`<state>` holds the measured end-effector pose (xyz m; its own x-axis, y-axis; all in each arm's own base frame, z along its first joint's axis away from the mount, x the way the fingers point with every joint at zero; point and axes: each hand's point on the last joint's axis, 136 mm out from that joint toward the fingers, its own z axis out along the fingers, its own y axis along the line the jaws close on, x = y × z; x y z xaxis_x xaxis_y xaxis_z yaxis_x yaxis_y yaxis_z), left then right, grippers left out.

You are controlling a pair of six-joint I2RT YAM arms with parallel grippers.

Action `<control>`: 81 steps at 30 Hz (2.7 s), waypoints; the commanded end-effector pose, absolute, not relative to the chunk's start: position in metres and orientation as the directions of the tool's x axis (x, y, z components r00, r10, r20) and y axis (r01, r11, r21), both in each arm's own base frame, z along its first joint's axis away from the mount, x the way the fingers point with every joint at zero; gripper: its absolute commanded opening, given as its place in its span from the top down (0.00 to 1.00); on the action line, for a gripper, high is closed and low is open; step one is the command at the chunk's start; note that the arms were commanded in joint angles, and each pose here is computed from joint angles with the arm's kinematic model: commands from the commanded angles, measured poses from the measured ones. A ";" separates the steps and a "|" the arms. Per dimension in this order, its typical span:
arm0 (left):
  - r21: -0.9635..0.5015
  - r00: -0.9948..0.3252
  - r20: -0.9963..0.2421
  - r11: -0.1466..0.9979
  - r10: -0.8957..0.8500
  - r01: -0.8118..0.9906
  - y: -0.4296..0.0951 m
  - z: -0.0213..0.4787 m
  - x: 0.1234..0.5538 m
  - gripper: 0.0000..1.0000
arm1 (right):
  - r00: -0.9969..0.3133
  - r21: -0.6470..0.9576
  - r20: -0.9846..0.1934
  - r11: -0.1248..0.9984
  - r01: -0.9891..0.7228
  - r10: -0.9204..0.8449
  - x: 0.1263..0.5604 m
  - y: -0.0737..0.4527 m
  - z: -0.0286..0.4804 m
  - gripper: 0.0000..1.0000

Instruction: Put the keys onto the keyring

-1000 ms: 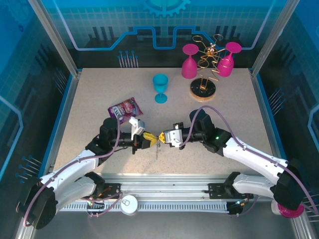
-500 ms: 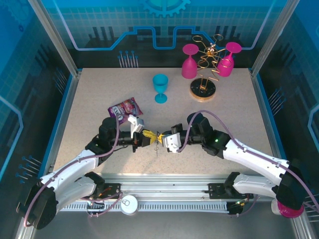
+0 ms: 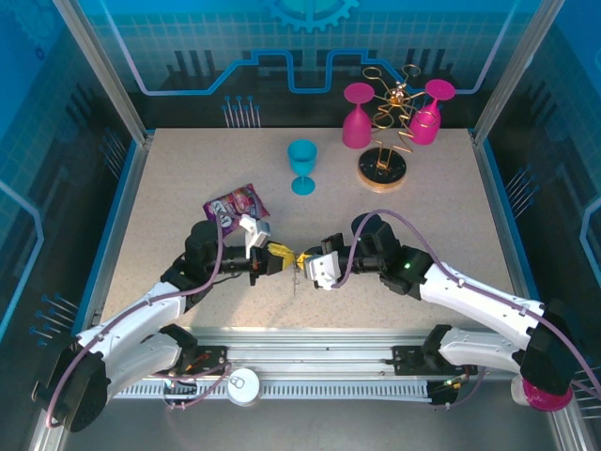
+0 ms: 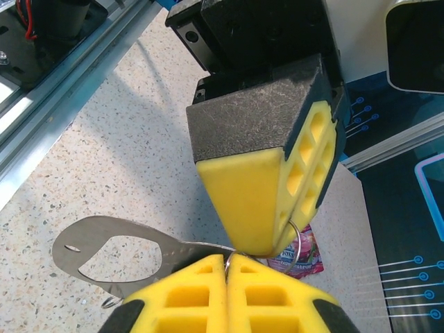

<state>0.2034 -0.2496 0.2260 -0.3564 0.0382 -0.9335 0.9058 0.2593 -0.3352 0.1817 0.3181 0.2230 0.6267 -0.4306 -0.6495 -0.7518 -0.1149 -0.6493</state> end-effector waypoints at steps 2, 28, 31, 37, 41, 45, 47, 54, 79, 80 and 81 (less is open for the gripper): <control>-0.206 -0.203 -0.978 0.316 -0.042 0.926 -0.241 0.257 0.218 1.00 | 0.548 -0.523 -0.726 -0.184 -0.832 -0.416 0.153 0.318 0.204 0.64; 0.106 0.128 -0.989 0.243 -0.077 0.964 -0.244 0.277 0.195 1.00 | -0.098 0.091 -0.995 0.160 -0.983 -0.034 0.185 0.310 0.299 0.69; 0.105 0.126 -0.989 0.232 -0.077 0.967 -0.245 0.276 0.192 1.00 | -0.105 0.099 -0.993 0.130 -0.987 -0.047 0.184 0.318 0.297 0.68; 0.104 0.125 -0.989 0.228 -0.077 0.968 -0.246 0.276 0.192 1.00 | -0.114 0.108 -0.992 0.114 -0.988 -0.046 0.186 0.325 0.297 0.68; 0.102 0.122 -0.990 0.224 -0.077 0.969 -0.247 0.275 0.191 1.00 | -0.120 0.115 -0.992 0.117 -0.986 -0.037 0.189 0.328 0.297 0.71; 0.103 0.124 -0.989 0.223 -0.078 0.969 -0.247 0.275 0.190 1.00 | -0.126 0.122 -0.992 0.117 -0.986 -0.031 0.191 0.331 0.297 0.77; 0.105 0.125 -0.989 0.223 -0.080 0.969 -0.247 0.276 0.190 1.00 | -0.127 0.122 -0.991 0.115 -0.986 -0.034 0.192 0.332 0.296 0.80; 0.106 0.126 -0.988 0.215 -0.084 0.971 -0.247 0.277 0.188 1.00 | -0.131 0.126 -0.990 0.105 -0.986 -0.043 0.192 0.335 0.292 0.88; 0.119 0.066 -0.986 0.361 0.156 0.925 -0.238 0.242 0.214 0.89 | -0.098 0.076 -0.911 0.072 -0.995 -0.401 0.179 0.319 0.268 1.00; 0.116 0.063 -0.986 0.359 0.155 0.926 -0.239 0.242 0.214 0.89 | -0.096 0.076 -0.906 0.065 -0.995 -0.412 0.178 0.320 0.267 1.00; 0.115 0.064 -0.986 0.355 0.153 0.928 -0.240 0.243 0.214 0.90 | -0.090 0.073 -0.900 0.057 -0.996 -0.426 0.177 0.322 0.267 1.00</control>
